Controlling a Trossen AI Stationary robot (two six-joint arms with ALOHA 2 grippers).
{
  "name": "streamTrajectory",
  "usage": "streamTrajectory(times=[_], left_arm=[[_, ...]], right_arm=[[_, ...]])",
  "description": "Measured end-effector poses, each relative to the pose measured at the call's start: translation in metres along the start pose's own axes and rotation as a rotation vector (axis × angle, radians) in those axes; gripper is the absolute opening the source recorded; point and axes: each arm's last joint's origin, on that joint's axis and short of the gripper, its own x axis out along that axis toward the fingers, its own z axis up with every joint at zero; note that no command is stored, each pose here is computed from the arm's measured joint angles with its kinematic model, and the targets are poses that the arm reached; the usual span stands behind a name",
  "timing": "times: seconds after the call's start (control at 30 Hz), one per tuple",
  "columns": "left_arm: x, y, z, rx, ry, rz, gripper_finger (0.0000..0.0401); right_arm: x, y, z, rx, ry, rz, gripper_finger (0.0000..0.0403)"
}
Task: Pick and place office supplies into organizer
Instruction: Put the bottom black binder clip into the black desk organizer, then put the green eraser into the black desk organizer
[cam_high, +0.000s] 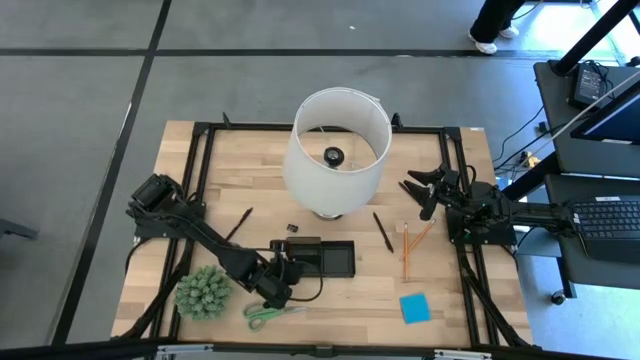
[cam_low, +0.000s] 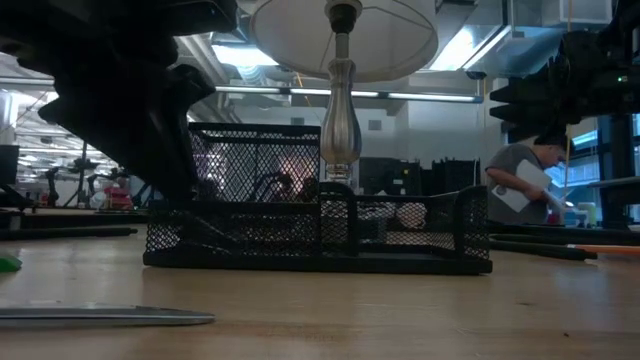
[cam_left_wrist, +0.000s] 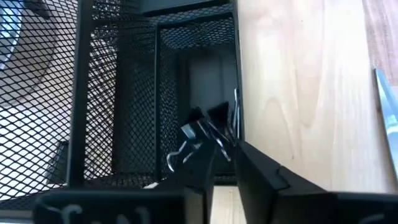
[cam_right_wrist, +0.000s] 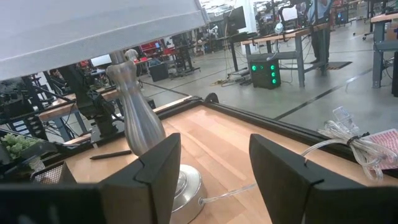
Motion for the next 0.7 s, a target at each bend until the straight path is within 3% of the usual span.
streamTrajectory(times=[0.23, 0.43, 0.7], left_arm=[[-0.004, 0.003, 0.001, -0.021, 0.002, 0.002, 0.0098], [-0.028, 0.012, 0.008, -0.123, 0.031, -0.003, 0.0113], [-0.042, 0.008, -0.001, -0.375, 0.310, -0.230, 0.0123]], right_arm=[[0.000, 0.000, 0.000, 0.000, 0.000, 0.000, 0.0193], [0.000, 0.000, 0.000, 0.000, 0.000, 0.000, 0.0193], [0.000, 0.000, 0.000, 0.000, 0.000, 0.000, 0.0193]])
